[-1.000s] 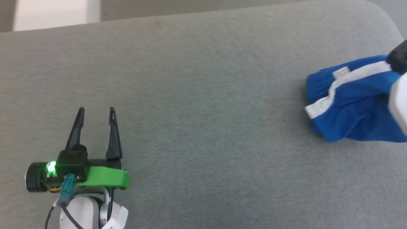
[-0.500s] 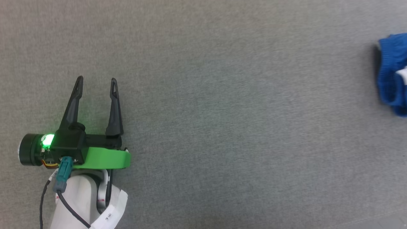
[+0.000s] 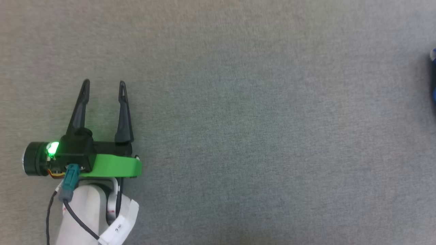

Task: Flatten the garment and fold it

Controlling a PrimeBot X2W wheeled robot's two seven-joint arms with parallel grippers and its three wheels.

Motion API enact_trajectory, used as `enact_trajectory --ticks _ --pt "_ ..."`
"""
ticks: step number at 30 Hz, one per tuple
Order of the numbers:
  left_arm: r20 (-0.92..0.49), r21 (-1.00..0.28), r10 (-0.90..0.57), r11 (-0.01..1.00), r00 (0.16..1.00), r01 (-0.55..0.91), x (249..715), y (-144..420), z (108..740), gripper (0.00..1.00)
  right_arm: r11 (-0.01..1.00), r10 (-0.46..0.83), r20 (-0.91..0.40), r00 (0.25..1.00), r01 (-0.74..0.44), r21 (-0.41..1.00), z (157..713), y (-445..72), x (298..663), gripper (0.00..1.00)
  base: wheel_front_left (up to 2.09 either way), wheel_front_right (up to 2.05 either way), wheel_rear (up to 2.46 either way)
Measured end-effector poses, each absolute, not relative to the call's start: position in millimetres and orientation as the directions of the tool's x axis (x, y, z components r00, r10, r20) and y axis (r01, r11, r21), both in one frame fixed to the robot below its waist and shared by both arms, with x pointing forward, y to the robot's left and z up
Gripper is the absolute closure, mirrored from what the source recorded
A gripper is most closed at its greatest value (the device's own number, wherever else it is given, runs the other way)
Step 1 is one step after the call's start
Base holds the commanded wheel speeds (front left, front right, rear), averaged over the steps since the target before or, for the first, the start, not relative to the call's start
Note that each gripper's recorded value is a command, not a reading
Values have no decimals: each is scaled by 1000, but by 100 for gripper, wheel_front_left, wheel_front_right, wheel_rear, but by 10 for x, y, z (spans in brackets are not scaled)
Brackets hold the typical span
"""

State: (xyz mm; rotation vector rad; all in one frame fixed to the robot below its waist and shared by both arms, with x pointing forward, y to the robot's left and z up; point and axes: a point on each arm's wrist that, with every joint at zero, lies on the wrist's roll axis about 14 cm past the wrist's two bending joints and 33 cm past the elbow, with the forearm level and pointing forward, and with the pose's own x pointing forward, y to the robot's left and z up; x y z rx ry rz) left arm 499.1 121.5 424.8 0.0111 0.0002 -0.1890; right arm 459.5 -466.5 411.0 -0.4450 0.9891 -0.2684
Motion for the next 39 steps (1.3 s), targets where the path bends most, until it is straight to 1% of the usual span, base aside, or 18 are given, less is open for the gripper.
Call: enact_trajectory --ticks 1,4,7,10,11,14,18,21,24,29,35,39 --pt "4 13 -181 983 983 181 4974 1229 4285 0 867 -420 -710 566 19 -498 4216 -4692 4640 0 0 0 0" --pt "13 15 -166 986 986 166 4865 1276 4408 0 823 -433 -555 710 61 -564 4707 -4791 4796 0 0 0 0" --pt "30 16 -152 988 988 151 4747 1299 4550 0 810 -406 -413 815 112 -575 5109 -4747 4888 0 0 0 0" --pt "54 22 -142 990 988 141 4639 1331 4704 0 806 -338 -263 903 134 -576 5458 -4560 4989 0 0 0 0" --pt "64 26 -137 990 989 135 4603 1352 4759 0 816 -311 -205 928 150 -558 5579 -4476 5022 0 0 0 0" --pt "86 37 -117 993 989 114 4494 1423 4891 0 846 -225 -41 974 174 -504 5909 -4181 5100 0 0 0 0" --pt "116 42 -99 995 988 94 4369 1493 5052 0 882 -122 145 982 174 -439 6297 -3749 5133 0 0 0 0" --pt "142 45 -86 996 986 80 4307 1536 5168 0 908 -60 228 972 149 -393 6441 -3406 5115 0 0 0 0" --pt "165 45 -71 997 984 64 4245 1591 5268 0 935 2 270 963 93 -342 6424 -3025 5068 0 0 0 0" --pt "183 43 -35 999 983 28 4116 1707 5359 0 969 57 308 950 22 -246 6313 -2575 4901 0 0 0 0" --pt "179 33 11 999 984 -17 3922 1851 5370 0 990 86 283 955 -49 -136 5972 -2165 4581 0 0 0 0" --pt "178 31 26 999 984 -32 3846 1897 5374 0 994 91 253 963 -72 -85 5774 -2013 4390 0 0 0 0"
